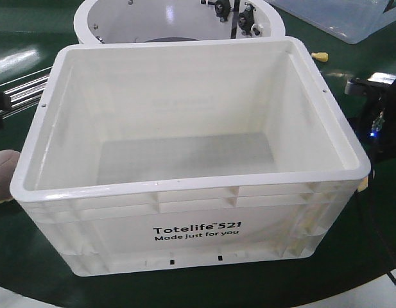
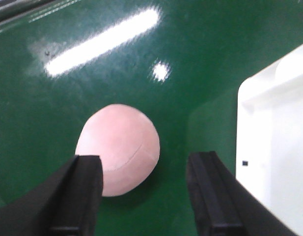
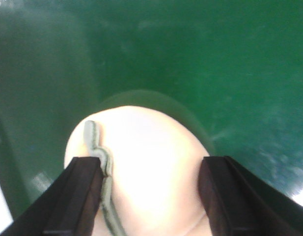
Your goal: Place moving items into box and shelve
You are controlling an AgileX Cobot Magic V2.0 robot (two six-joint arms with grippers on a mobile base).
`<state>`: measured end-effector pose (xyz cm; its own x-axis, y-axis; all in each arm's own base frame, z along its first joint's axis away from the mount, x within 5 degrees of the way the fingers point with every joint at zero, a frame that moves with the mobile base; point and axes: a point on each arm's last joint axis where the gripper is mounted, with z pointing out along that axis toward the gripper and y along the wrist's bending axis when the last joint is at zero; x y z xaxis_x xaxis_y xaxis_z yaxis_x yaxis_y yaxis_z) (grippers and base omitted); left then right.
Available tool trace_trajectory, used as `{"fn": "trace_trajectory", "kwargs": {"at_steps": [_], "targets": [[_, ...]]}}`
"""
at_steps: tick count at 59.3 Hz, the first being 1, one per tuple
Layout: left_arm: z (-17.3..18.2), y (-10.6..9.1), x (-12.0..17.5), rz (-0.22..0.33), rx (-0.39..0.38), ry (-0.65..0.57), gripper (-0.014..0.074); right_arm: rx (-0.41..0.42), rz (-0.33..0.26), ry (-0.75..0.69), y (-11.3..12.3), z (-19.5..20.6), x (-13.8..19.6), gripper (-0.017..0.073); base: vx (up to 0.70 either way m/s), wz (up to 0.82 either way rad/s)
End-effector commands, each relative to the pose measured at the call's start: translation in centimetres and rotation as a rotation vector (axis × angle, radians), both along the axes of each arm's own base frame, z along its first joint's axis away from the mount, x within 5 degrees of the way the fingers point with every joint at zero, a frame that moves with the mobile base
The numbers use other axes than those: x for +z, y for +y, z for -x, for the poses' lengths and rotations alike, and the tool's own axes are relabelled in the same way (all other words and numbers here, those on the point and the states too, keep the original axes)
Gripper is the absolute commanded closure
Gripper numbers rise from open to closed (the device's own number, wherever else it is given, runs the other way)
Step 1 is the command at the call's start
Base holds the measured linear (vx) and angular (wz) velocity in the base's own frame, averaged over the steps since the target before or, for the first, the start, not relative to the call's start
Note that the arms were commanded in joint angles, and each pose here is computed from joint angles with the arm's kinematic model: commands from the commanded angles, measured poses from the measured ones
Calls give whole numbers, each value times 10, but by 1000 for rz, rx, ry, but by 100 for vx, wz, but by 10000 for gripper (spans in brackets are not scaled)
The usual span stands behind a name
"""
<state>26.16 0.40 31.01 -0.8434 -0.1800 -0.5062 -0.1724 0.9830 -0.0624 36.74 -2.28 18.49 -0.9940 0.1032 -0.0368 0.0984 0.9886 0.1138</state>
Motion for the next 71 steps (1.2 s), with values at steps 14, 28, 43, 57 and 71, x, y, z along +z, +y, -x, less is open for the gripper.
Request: {"fn": "trace_trajectory", "kwargs": {"at_steps": [14,28,43,57,71], "targets": [[-17,0,-11,-23,-37,22,97,26,-8,6,0,1,9,69,0,0],[-40,3,-59,-58,-50,213,97,35,-10,16,1,2,9,69,0,0],[-60,10,-121,-152,-91,411,101,34,-14,19,1,2,9,69,0,0],[-65,7,-159,-102,-76,532,322,33,-17,23,1,2,9,130,0,0],[-61,6,-147,-93,-87,527,603,19,-59,50,5,4,9,543,0,0]]}}
